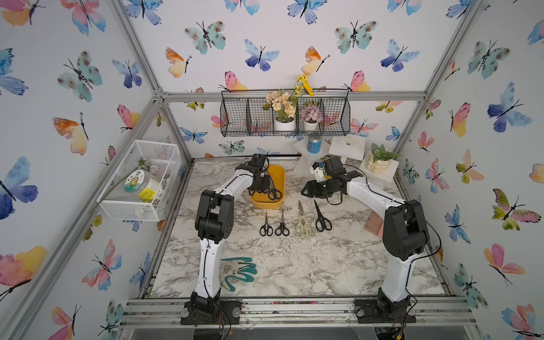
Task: Take the scissors out of the storage box
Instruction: Pick up the scissors from the storage box, then place the scissors at the center of the board.
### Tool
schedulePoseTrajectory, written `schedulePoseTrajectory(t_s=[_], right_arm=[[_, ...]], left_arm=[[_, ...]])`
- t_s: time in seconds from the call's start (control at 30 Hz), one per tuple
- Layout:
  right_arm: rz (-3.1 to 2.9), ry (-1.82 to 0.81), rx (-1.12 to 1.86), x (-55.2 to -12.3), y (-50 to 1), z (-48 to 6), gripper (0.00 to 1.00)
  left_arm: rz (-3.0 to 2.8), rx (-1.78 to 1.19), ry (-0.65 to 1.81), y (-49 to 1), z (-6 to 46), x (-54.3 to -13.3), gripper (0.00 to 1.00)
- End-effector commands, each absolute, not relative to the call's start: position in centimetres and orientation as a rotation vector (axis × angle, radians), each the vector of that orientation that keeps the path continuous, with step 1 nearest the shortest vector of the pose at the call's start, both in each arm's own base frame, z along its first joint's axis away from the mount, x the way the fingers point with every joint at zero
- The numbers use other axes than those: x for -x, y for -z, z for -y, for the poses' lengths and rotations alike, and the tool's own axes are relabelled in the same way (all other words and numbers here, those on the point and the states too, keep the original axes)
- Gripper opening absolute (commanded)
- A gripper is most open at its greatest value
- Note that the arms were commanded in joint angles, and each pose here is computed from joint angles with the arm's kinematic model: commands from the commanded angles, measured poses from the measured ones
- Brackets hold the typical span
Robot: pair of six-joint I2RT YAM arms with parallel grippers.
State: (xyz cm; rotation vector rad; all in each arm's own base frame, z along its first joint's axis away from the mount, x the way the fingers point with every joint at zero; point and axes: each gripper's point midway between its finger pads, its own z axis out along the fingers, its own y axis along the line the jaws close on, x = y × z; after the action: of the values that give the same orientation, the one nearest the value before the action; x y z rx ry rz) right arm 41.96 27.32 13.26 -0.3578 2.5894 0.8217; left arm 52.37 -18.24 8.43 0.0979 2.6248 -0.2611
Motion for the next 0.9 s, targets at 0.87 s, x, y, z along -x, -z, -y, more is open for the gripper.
schedulePoseTrajectory(t_s=[0.87], right_arm=[[-2.572,-0.849,0.397,-42.1,-12.9,-28.1,0.58]], left_arm=[[-2.492,-0.006,0.302,-17.9,14.2,-42.2,0.09]])
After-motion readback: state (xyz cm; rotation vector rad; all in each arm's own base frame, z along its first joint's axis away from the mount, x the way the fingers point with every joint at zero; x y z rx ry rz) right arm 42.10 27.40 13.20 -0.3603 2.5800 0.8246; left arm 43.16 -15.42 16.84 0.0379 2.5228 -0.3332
